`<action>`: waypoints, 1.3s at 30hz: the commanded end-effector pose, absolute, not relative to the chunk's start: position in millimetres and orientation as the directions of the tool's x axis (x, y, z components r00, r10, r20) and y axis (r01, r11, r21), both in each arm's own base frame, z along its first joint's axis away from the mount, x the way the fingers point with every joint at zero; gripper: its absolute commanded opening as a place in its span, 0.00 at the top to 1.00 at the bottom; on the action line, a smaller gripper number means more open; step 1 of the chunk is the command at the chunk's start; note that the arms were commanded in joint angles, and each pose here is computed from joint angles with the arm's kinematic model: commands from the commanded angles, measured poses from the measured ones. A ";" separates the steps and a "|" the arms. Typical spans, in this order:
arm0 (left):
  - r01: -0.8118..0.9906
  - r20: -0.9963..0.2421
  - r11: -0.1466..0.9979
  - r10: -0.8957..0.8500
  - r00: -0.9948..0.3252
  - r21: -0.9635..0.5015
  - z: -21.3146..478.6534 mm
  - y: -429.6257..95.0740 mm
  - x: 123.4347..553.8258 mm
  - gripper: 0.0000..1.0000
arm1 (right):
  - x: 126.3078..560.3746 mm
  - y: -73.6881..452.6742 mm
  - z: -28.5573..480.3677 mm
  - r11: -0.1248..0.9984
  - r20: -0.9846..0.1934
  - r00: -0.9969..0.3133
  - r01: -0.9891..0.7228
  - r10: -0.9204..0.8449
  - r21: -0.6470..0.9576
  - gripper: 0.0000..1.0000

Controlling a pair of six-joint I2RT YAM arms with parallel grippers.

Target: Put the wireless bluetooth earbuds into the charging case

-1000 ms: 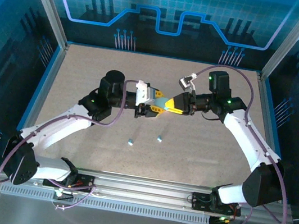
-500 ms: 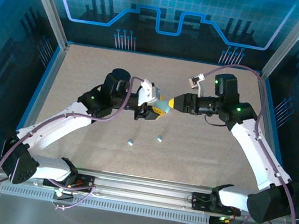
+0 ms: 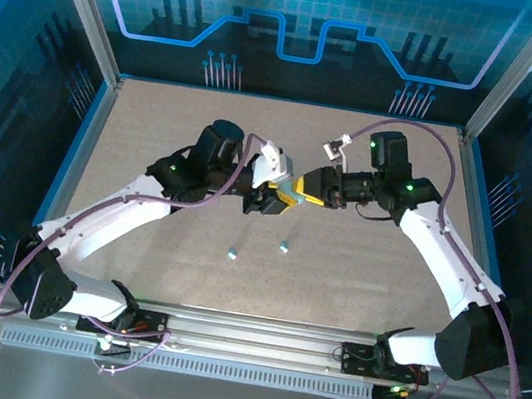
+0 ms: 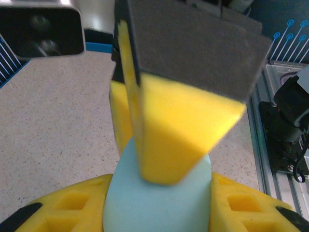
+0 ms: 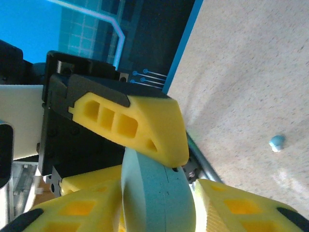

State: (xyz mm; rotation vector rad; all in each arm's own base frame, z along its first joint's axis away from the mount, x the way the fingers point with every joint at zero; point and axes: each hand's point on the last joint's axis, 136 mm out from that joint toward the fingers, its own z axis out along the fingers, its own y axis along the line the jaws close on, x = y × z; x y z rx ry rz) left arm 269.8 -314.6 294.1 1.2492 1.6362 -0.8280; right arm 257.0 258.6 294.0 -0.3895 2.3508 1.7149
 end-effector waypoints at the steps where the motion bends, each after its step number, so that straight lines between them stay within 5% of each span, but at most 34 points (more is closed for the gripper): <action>1: 0.962 -0.926 0.272 0.368 -0.083 0.022 305.6 -317.9 273.0 0.69 | 247.4 263.3 291.2 0.253 -0.274 -0.953 -0.298 -0.127 0.920 0.53; 9: 0.957 -0.922 0.291 0.376 -0.095 0.020 302.9 -317.9 277.4 0.57 | 252.8 261.0 286.5 0.276 -0.272 -0.957 -0.289 -0.097 0.917 0.80; 12: 0.958 -0.922 0.283 0.380 -0.073 0.041 296.4 -316.1 275.4 0.36 | 255.8 260.7 291.4 0.240 -0.268 -0.961 -0.278 -0.075 0.930 0.81; 15: 0.957 -0.936 0.280 0.349 -0.033 0.071 288.4 -312.3 273.6 0.31 | 257.8 258.4 297.2 0.191 -0.260 -0.964 -0.267 -0.060 0.945 0.82; 21: 0.951 -0.954 0.260 0.286 0.088 0.166 281.8 -310.5 269.4 0.32 | 258.3 254.6 306.3 0.127 -0.243 -0.968 -0.250 -0.064 0.960 0.81; 39: 0.968 -0.994 0.229 0.030 0.102 0.106 308.3 -309.7 260.6 0.44 | 260.3 253.0 314.9 0.069 -0.233 -0.970 -0.238 -0.068 0.969 0.79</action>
